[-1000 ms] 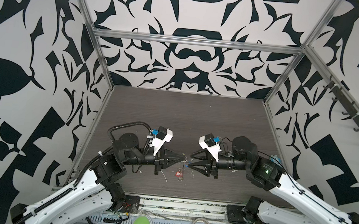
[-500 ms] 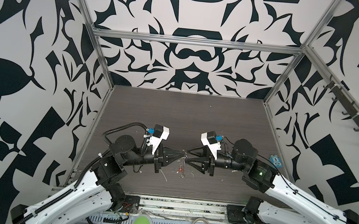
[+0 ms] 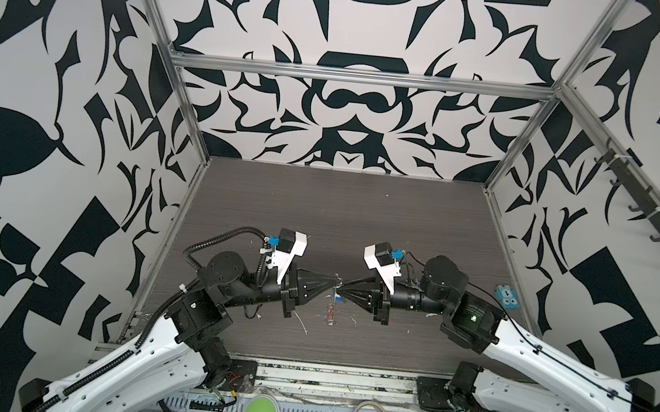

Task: Remove the keys from the keyring

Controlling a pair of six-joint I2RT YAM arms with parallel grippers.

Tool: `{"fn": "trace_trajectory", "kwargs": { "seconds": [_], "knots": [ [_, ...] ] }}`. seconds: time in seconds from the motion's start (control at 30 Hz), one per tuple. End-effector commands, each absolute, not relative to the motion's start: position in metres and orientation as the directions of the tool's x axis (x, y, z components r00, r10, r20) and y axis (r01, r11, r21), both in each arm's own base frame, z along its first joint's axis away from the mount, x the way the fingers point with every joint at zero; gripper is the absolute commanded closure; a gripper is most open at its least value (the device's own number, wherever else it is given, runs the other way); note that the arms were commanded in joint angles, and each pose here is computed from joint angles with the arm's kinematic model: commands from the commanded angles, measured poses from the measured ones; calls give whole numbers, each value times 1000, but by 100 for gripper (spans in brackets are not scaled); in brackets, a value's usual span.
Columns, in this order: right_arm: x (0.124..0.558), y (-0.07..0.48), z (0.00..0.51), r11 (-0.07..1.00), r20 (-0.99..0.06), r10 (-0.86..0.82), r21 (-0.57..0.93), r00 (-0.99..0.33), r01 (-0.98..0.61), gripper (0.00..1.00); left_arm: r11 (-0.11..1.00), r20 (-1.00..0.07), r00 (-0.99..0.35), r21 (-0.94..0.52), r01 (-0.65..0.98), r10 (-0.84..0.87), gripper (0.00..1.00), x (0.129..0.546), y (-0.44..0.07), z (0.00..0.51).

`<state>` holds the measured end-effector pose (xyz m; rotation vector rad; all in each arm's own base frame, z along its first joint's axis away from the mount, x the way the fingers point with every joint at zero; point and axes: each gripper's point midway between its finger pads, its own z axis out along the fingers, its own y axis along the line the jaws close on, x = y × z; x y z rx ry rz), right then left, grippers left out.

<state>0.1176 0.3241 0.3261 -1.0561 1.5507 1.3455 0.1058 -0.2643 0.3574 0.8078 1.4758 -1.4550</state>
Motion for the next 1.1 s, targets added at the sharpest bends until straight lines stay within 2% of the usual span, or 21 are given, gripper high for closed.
{"fn": "trace_trajectory", "kwargs": {
  "seconds": [0.0, 0.07, 0.63, 0.9, 1.07],
  "knots": [
    [115, 325, 337, 61, -956, -49, 288, -291, -956, 95, 95, -912, -369, -389, 916, -180, 100, 105, -260, 369],
    [115, 325, 337, 60, -956, -51, 287, -291, -956, 100, 100, -911, -368, -390, 915, -187, 100, 106, -260, 369],
    [104, 340, 310, 24, -930, -197, 312, -310, -950, 100, 72, -907, -355, -379, 923, -229, 100, 105, -259, 374],
    [111, 336, 303, 88, -920, -212, 318, -330, -944, 100, 70, -908, -362, -384, 921, -212, 100, 101, -257, 370],
    [109, 322, 317, 118, -937, -185, 280, -298, -953, 71, 95, -914, -359, -382, 919, -191, 100, 102, -255, 365]
  ]
}}
